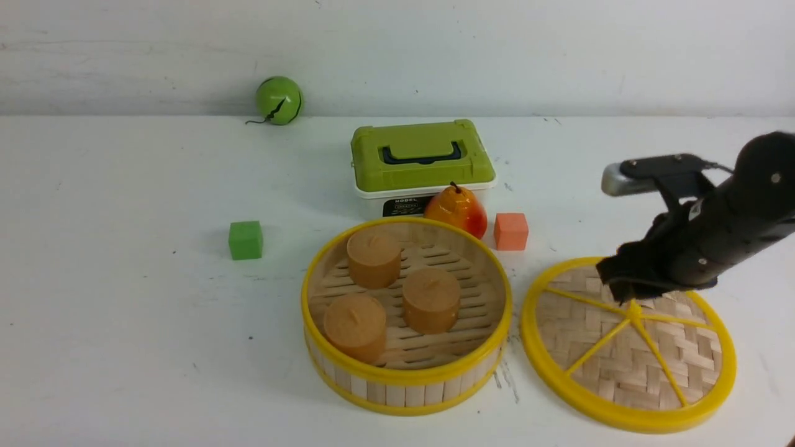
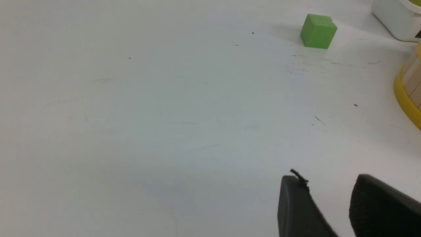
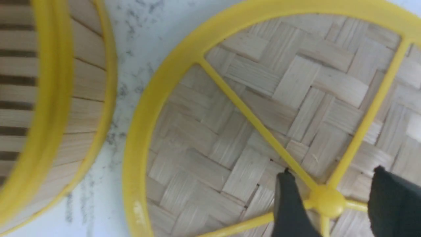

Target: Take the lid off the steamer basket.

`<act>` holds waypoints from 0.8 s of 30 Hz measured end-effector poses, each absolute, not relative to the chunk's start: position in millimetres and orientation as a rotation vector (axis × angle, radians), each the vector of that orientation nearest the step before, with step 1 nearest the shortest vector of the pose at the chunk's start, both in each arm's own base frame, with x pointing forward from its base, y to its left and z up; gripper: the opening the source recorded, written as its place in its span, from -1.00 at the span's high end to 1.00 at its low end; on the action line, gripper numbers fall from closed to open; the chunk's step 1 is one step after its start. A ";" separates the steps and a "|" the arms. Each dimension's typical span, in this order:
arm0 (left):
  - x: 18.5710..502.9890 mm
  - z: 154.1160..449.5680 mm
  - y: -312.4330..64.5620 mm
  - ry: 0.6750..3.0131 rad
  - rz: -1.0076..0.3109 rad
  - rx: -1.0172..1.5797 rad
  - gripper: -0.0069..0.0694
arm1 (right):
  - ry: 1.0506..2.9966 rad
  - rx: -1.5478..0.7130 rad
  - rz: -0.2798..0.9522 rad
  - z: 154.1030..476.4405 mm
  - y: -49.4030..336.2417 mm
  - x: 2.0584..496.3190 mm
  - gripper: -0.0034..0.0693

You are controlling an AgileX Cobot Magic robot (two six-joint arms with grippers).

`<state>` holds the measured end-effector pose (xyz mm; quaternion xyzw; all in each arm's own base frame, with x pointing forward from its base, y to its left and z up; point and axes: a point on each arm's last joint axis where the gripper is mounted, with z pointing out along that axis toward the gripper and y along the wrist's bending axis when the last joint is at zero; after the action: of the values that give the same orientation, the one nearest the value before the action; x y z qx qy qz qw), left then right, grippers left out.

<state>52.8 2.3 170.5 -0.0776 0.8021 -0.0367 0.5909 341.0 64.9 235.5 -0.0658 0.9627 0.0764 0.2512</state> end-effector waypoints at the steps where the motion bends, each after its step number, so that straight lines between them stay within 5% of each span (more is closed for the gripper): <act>1: 52.8 170.5 2.3 1.866 -0.085 -0.181 0.19 | 2.572 -0.192 0.223 256.9 64.2 331.5 -0.10; 6: 52.8 170.5 2.3 1.866 -0.085 -0.181 0.19 | 2.382 -0.228 0.249 322.8 59.0 287.3 -0.06; 9: 52.8 170.5 2.3 1.866 -0.085 -0.181 0.19 | 2.226 -0.238 0.266 351.9 51.5 233.3 0.14; 17: 52.8 170.5 2.3 1.866 -0.085 -0.181 0.19 | 1.956 -0.219 0.256 359.4 34.3 135.3 0.90; 24: 52.8 170.5 2.3 1.866 -0.085 -0.181 0.19 | 1.881 -0.214 0.253 353.0 29.4 107.0 0.97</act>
<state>52.8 2.3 170.5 -0.0776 0.8021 -0.0367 0.5909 107.0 29.4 353.0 -0.0916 0.8039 0.1083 0.5776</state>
